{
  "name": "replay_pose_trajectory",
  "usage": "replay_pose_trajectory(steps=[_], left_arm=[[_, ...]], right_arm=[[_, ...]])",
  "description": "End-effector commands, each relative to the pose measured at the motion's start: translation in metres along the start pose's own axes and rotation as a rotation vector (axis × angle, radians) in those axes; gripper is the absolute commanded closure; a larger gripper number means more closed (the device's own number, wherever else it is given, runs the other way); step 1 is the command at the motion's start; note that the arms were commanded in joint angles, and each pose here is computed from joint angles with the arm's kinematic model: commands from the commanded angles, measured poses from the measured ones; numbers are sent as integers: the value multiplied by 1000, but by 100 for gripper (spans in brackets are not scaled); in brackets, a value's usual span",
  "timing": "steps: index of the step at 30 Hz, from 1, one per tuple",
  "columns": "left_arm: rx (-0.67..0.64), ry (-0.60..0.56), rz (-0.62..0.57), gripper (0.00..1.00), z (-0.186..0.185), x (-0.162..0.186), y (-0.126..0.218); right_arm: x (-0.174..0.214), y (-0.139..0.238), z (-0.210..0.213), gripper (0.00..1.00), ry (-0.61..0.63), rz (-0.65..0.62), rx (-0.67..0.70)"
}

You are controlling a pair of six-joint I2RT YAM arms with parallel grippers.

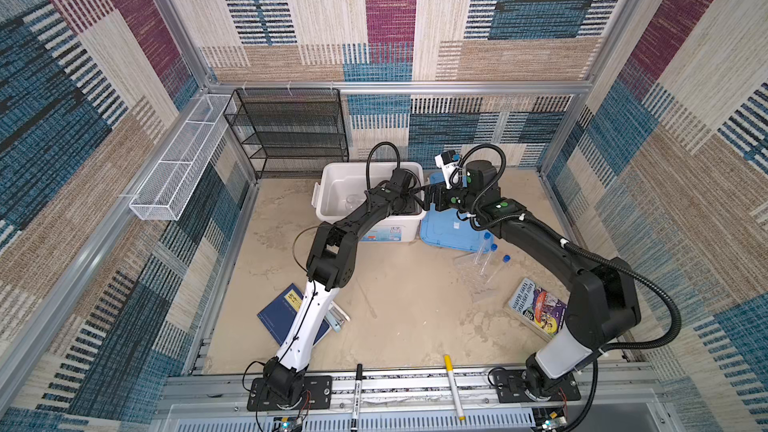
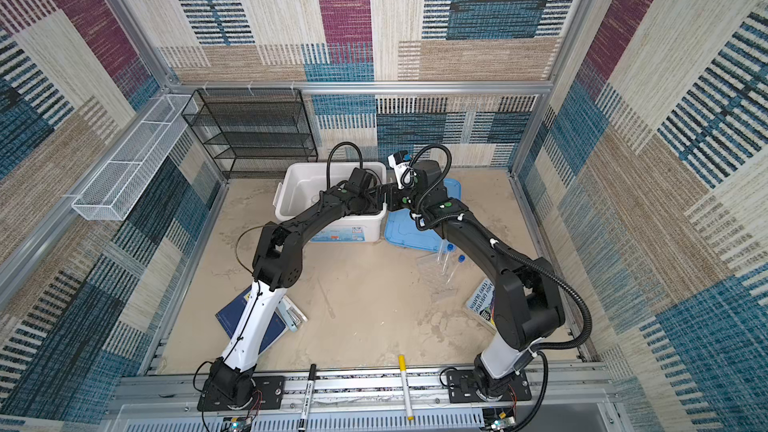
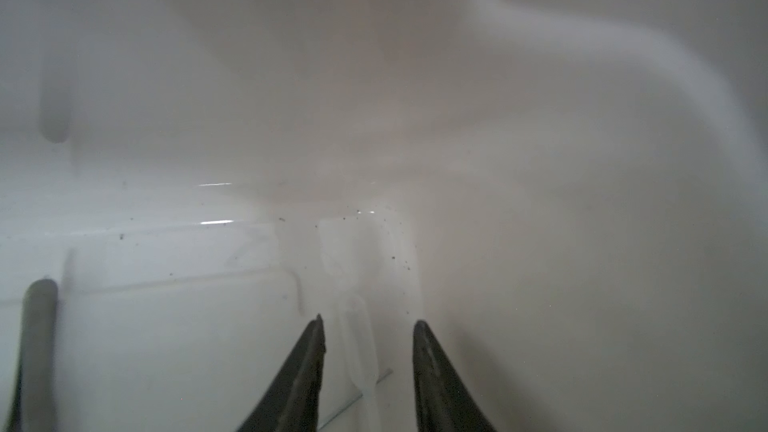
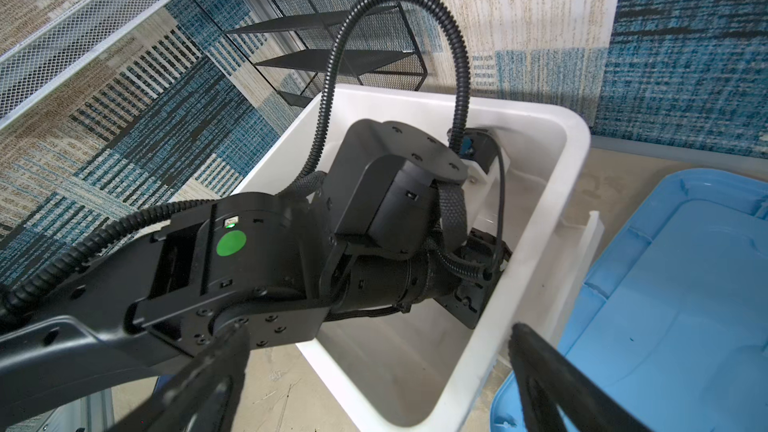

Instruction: Organize the chemistry lab equipment

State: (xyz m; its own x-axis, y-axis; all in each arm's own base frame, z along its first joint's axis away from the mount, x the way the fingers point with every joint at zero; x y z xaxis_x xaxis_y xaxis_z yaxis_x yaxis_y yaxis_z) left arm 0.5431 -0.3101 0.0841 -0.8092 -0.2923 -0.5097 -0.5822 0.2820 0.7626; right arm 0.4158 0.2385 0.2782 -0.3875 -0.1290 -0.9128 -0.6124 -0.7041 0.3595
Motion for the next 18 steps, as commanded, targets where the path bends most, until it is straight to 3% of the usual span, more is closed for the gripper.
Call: replay_pose_trajectory(steps=[1, 8, 18], left_arm=[[-13, 3, -37, 53, -1, -10, 11], [-39, -28, -105, 40, -4, -29, 43], [71, -14, -250, 14, -25, -60, 116]], right_arm=[[-9, 2, -1, 2, -2, -24, 11], [-14, 6, 1, 1, 2, -33, 16], [-27, 23, 5, 1, 22, -61, 41]])
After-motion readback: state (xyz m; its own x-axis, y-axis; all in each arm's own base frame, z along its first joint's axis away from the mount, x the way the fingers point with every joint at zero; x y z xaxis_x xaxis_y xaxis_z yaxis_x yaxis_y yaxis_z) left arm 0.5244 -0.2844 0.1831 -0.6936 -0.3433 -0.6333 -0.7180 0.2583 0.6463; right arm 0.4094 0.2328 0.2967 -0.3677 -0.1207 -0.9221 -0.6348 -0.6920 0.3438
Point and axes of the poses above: each gripper's point midway between its finger pads, its own y axis back along the fingers, its own z axis along the line the jaws close on, x = y × z, the point moved 3 cm from there along y, back along the fingers, and after that the axes turned 14 degrees about y, right-handed, at the moved point
